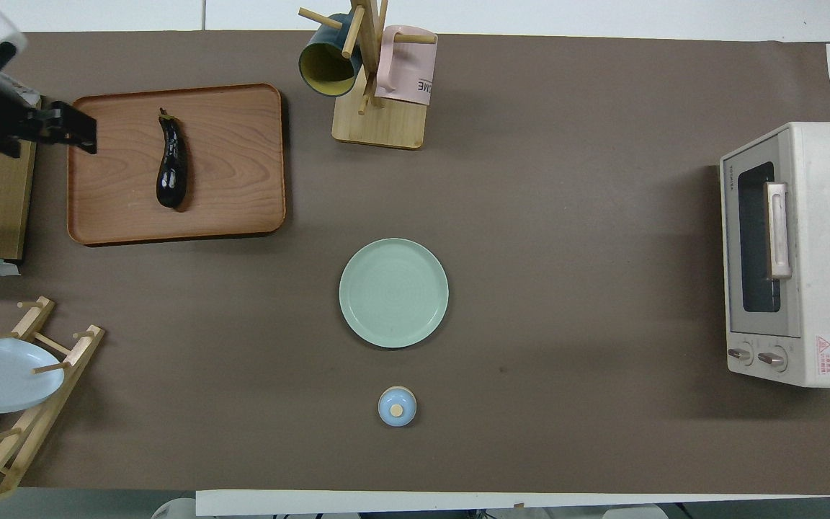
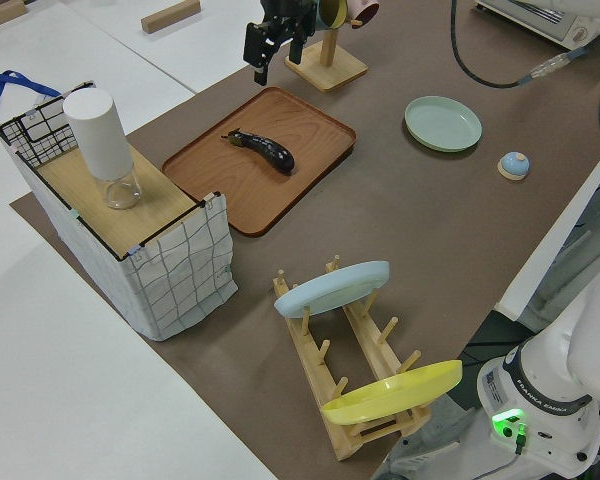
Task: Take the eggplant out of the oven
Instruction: 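Lower the eggplant onto the wooden tray and open the left gripper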
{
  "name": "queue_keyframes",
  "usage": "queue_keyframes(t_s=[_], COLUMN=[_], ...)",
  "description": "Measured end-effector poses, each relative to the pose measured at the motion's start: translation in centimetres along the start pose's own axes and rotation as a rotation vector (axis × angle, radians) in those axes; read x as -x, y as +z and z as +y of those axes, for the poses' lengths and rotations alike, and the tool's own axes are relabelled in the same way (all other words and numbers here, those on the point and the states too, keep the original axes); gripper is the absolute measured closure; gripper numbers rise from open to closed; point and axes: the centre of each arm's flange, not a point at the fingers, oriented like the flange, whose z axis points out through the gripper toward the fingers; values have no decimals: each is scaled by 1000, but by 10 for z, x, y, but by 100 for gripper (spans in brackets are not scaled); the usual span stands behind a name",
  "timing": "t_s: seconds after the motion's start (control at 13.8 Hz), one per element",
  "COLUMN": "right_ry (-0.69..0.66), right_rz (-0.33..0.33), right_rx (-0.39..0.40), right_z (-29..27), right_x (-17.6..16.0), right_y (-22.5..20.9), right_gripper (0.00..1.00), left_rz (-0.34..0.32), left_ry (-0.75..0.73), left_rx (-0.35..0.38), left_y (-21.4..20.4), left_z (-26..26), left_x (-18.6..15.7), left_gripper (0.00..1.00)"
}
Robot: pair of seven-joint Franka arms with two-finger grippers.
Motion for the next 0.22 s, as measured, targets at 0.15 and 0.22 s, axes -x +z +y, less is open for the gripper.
queue_keyframes(t_s=[0.15, 0.22], right_ry=[-8, -11], right_rz=[-17, -17], right_rx=[-2, -2], right_z=[-4, -6], right_x=[-5, -5], right_y=[6, 6], right_gripper=[0, 0], left_rz=[-13, -16], left_ry=[21, 19], left_rx=[1, 6], left_y=[-34, -37], left_z=[-14, -19], left_x=[32, 38], left_gripper=[0, 0])
